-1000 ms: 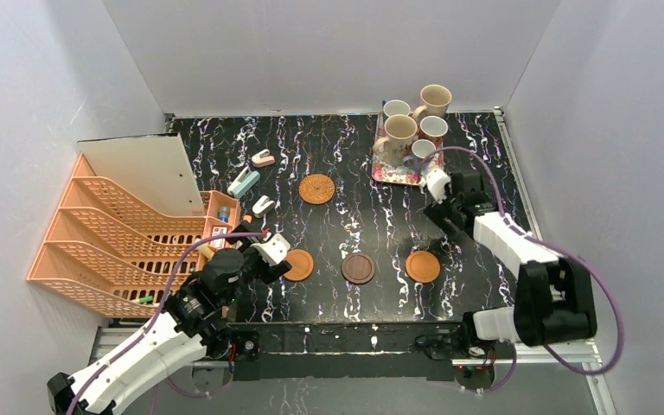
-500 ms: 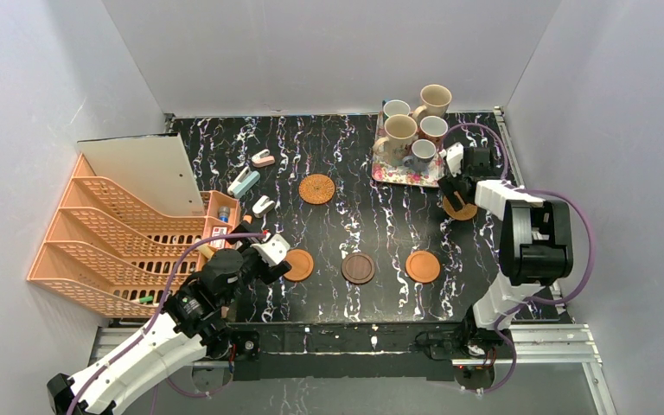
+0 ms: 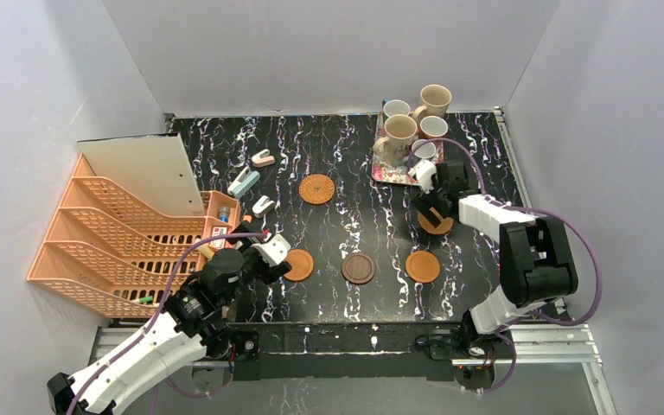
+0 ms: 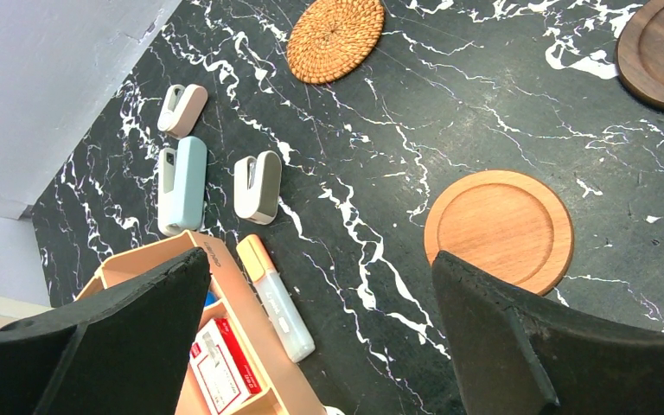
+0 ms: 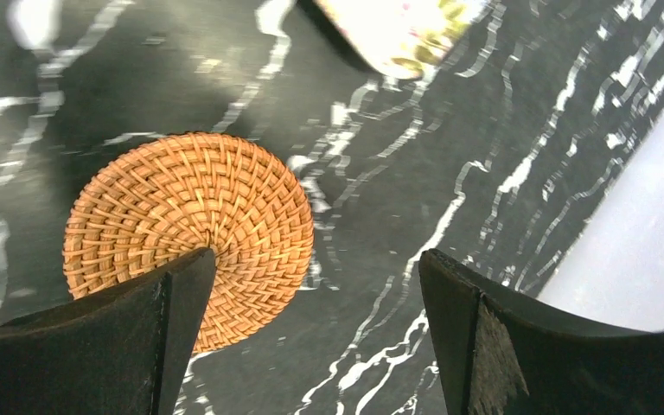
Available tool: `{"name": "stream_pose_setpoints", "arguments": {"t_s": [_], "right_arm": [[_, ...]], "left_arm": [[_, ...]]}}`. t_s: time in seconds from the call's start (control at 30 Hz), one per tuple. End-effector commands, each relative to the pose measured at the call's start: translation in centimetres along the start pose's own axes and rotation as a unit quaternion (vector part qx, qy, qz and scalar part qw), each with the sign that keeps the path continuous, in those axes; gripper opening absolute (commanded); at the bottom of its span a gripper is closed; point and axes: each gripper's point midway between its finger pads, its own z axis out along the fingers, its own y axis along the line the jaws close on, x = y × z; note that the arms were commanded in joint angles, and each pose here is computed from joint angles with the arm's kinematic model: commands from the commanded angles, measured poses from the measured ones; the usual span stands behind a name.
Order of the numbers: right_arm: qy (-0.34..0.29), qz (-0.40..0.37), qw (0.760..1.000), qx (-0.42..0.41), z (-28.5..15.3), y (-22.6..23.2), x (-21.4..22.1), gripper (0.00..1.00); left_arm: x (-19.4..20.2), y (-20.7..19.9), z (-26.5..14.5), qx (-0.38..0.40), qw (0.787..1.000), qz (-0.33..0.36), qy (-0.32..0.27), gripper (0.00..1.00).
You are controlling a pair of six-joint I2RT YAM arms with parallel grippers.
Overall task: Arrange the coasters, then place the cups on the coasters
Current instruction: Move the coaster to the center of the board.
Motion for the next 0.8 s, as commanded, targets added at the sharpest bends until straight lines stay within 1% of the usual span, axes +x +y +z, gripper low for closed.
{"name": "stream_pose_setpoints", "arguments": {"t_s": [0.0, 0.13, 0.37, 0.63, 0.77], "right_arm": [[0.048, -0.044, 0.992, -0.111, -1.6, 7.1, 2.6, 0.98], [0.036, -0.064, 0.990, -0.118, -1.8, 9.2, 0.7, 0.98], [0.022, -0.116, 0.988, -0.098, -1.0, 11.8, -3.0, 0.98], [0.022, -0.120, 0.992, -0.043, 0.5, 11.2, -5.8, 0.98], [0.008, -0.112, 0.992, -0.049, 0.2, 11.5, -6.9, 0.98]], "left_arm": [[-0.2, 0.0, -0.2, 0.003, 1.000, 0.000, -0.003, 0.98], [-0.1, 0.0, -0.1, 0.003, 1.000, 0.001, -0.002, 0.98], [-0.1, 0.0, -0.1, 0.003, 1.000, 0.002, -0.003, 0.98], [-0.2, 0.0, -0.1, 0.004, 1.000, 0.002, -0.004, 0.98], [-0.1, 0.0, -0.1, 0.003, 1.000, 0.002, -0.004, 0.98]]}}
